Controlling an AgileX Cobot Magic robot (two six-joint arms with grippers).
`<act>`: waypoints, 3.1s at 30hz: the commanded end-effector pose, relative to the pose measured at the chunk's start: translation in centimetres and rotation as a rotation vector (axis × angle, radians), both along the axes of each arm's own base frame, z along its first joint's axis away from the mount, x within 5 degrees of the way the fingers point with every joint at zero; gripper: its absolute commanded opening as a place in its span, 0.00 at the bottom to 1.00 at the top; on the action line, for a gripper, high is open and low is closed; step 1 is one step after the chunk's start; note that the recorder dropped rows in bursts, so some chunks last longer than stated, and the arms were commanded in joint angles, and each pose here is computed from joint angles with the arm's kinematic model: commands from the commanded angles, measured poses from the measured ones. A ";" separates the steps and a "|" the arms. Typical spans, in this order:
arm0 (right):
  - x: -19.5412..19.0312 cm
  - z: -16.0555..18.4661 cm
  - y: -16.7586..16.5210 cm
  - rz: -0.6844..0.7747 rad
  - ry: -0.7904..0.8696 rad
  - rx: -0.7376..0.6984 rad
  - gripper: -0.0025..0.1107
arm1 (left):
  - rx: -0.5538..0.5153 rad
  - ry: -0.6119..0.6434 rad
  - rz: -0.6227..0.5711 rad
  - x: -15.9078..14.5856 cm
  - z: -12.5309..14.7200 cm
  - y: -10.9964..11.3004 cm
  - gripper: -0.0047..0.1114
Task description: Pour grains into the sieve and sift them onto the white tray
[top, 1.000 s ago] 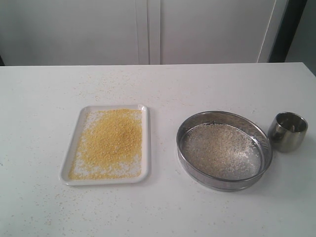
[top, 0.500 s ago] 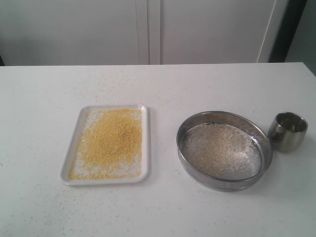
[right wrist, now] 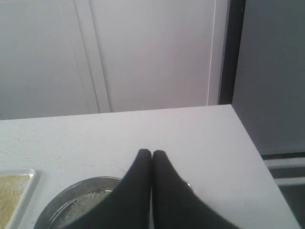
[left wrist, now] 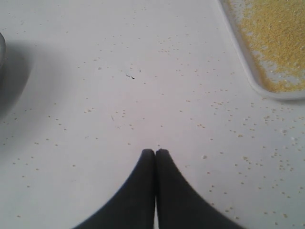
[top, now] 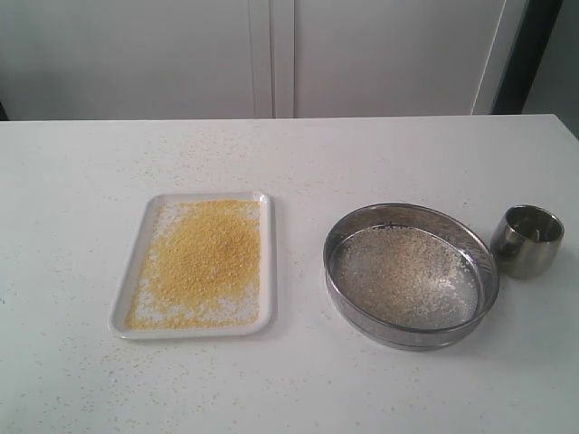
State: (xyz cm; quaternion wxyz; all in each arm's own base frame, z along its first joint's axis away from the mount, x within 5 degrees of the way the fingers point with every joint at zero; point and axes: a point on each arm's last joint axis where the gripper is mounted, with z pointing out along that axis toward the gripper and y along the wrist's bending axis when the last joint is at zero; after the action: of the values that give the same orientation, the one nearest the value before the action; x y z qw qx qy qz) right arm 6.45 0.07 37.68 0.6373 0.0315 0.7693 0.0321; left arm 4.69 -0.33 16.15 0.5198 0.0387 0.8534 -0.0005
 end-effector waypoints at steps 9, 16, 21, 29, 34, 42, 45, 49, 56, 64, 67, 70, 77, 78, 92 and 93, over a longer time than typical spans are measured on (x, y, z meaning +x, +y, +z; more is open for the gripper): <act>-2.7 -2.1 0.1 0.011 -0.112 -0.039 0.02 | -0.008 0.004 0.002 0.0 -0.3 0.0 0.04; -4.7 -4.6 0.1 0.011 -0.162 -0.040 0.02 | -0.008 0.004 0.002 0.0 -0.3 0.0 0.04; -5.2 -7.1 0.1 0.011 -0.161 -0.040 0.02 | -0.008 0.004 0.002 0.0 -0.3 0.0 0.04; -3.4 -11.0 0.1 0.011 -0.050 -0.039 0.02 | -0.008 0.004 0.002 0.0 -0.3 0.0 0.04; -2.7 -13.0 0.1 0.011 -0.003 -0.036 0.02 | -0.008 0.004 0.002 0.0 -0.3 0.0 0.04; -1.8 -15.7 0.0 0.009 0.008 -0.036 0.02 | -0.008 0.004 0.002 0.0 -0.3 0.0 0.04; -1.6 -16.7 0.0 0.009 0.042 -0.035 0.02 | -0.008 0.004 0.002 0.0 -0.3 0.0 0.04; -1.5 -17.8 0.0 0.010 0.072 -0.035 0.02 | -0.008 0.004 0.002 0.0 -0.3 0.0 0.04; -1.4 -18.5 0.0 0.009 0.085 -0.033 0.02 | -0.008 0.004 0.002 0.0 -0.3 0.0 0.04; -1.4 -18.5 0.0 0.009 0.085 -0.033 0.02 | -0.008 0.004 0.002 0.0 -0.3 0.0 0.04; -1.3 -19.0 0.0 0.009 0.093 -0.032 0.02 | -0.008 0.004 0.002 0.0 -0.3 0.0 0.04; -1.2 -19.7 0.0 0.008 0.096 -0.032 0.02 | -0.008 0.004 0.002 0.0 -0.3 0.0 0.04; -1.1 -19.4 0.0 0.007 0.067 -0.032 0.02 | -0.008 0.004 0.002 0.0 -0.3 0.0 0.04; -1.1 -19.4 0.0 0.007 0.067 -0.032 0.02 | -0.008 0.004 0.002 0.0 -0.3 0.0 0.04; -1.1 -19.4 0.0 0.007 0.067 -0.032 0.02 | -0.008 0.004 0.002 0.0 -0.3 0.0 0.04; -1.1 -19.4 0.0 0.007 0.067 -0.032 0.02 | -0.008 0.004 0.002 0.0 -0.3 0.0 0.04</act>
State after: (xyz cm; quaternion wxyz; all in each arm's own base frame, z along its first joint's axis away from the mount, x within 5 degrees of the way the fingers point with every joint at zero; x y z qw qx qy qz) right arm 5.34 0.11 18.25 0.6048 0.0175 0.7959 0.0221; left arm 4.69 -0.33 16.15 0.5198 0.0387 0.8534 -0.0005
